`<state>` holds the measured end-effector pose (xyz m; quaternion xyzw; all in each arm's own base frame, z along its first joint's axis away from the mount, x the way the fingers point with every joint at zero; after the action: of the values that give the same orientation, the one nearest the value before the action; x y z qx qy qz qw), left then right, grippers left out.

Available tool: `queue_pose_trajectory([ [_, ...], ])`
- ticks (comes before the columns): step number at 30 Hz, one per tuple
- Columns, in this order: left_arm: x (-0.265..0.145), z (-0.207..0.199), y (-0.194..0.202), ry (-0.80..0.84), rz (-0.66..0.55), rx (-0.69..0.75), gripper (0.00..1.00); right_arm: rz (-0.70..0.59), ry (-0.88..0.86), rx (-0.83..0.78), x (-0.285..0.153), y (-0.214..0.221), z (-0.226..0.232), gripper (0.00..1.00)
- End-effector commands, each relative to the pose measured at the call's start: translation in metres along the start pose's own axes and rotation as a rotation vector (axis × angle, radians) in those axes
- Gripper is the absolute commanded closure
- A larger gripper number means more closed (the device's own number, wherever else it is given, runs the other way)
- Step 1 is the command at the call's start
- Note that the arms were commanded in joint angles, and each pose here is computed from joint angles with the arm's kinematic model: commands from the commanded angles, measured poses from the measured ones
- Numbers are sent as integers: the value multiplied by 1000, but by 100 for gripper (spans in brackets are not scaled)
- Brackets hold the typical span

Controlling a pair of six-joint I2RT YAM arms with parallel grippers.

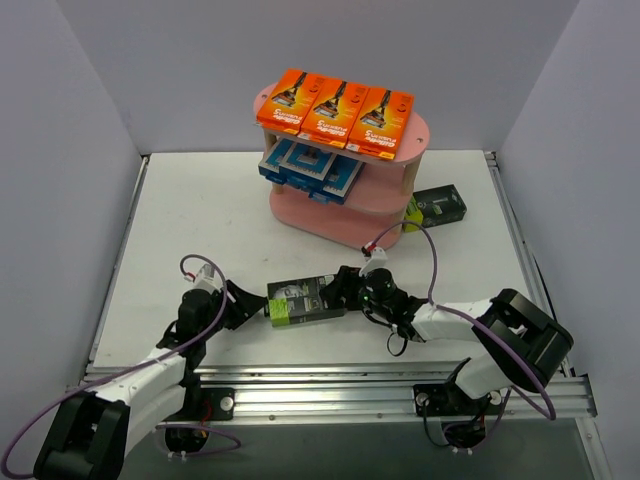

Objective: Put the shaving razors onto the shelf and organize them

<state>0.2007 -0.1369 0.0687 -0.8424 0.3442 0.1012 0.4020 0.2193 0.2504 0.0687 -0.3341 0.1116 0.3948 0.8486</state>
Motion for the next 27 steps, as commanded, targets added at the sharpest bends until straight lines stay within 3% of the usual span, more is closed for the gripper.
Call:
queue_pose_trajectory([
  [1, -4, 1, 2, -3, -29, -57, 39, -9, -84, 0, -1, -11, 24, 35],
  [10, -3, 5, 3, -17, -47, -133, 38, -9, -82, 3, -1, -13, 24, 35],
  [17, 8, 23, 19, -105, 38, -177, 39, -18, -84, 8, -3, -16, 23, 35],
  [27, 23, 13, 10, 6, -24, -226, 40, -7, -82, 10, -4, -15, 19, 35],
])
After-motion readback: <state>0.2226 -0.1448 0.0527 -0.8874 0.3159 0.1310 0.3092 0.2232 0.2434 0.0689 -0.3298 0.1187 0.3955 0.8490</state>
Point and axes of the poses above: each gripper's point midway between its finger pads, its own x axis out along the fingers, its own z axis along the line the jaws close on, y = z × x, the point moved 4 cm from there along -x, back along the fingers, and after that the axes turned 15 degrees about x, right-handed, at the moved point
